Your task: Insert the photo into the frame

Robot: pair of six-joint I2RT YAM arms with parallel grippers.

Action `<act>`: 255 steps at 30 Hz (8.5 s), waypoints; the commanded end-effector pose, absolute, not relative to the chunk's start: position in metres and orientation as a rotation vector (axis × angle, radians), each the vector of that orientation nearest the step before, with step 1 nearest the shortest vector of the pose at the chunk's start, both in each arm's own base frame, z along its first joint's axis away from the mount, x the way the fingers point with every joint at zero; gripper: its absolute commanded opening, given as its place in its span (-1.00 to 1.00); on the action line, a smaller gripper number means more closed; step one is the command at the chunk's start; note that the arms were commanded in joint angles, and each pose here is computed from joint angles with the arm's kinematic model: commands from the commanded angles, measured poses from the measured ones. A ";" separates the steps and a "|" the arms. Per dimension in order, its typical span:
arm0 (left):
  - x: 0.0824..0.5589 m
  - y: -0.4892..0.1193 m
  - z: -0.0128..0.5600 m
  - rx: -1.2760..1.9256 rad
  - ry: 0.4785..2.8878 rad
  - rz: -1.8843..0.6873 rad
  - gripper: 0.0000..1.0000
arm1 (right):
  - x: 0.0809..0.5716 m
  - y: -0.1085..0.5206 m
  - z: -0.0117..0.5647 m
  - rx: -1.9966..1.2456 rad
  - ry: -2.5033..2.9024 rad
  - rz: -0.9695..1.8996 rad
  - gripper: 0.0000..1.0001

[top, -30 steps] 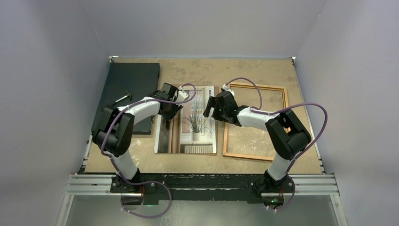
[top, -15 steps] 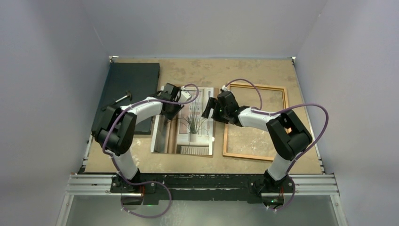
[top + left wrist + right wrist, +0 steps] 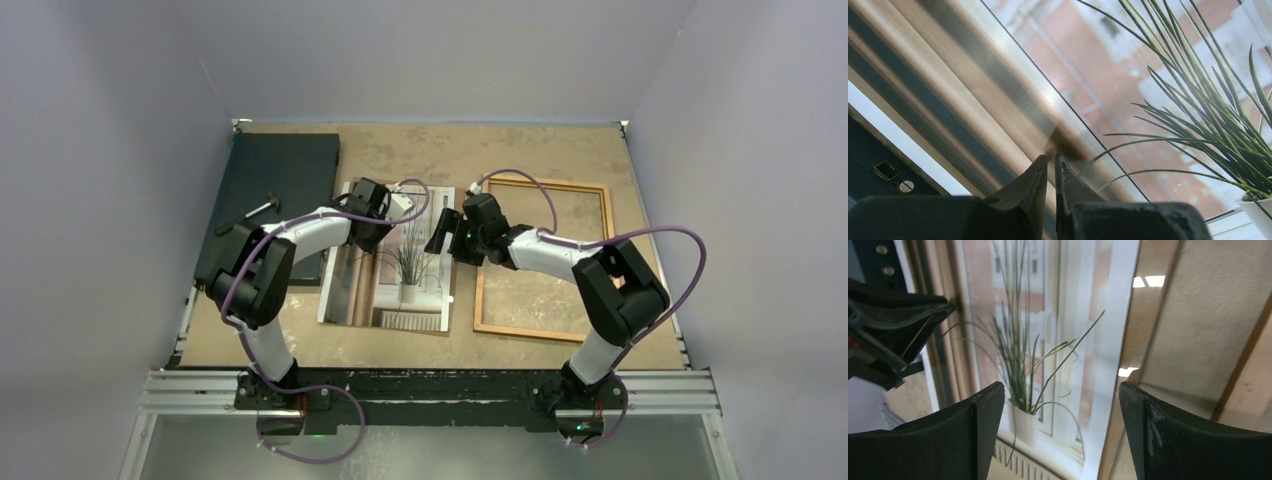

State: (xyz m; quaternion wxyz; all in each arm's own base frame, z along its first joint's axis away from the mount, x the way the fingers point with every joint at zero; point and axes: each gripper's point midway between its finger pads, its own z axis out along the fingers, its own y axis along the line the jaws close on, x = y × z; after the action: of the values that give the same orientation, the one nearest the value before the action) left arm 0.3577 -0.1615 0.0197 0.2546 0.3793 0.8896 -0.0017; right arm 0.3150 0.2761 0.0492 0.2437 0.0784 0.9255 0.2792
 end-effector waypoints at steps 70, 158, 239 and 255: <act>0.330 -0.125 0.002 1.141 2.513 0.105 -0.64 | 0.332 0.214 -0.005 0.582 2.563 0.344 0.74; 0.358 -0.116 -0.034 1.057 2.547 0.187 -0.75 | 0.383 0.264 0.112 0.390 2.357 0.815 0.71; 0.390 -0.101 0.009 0.921 2.541 0.119 -0.81 | 0.373 0.254 0.189 0.279 2.044 1.415 -0.56; 0.403 -0.097 0.018 0.936 2.513 0.181 -0.81 | 0.375 0.237 0.210 0.266 2.013 1.400 -0.73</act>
State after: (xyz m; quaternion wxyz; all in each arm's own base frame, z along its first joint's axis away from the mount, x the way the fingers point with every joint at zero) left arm 0.3998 -0.0991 0.0204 0.2343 0.3314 0.9120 0.0602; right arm 0.3715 0.2377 0.1632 0.2918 0.1419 0.7956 0.5116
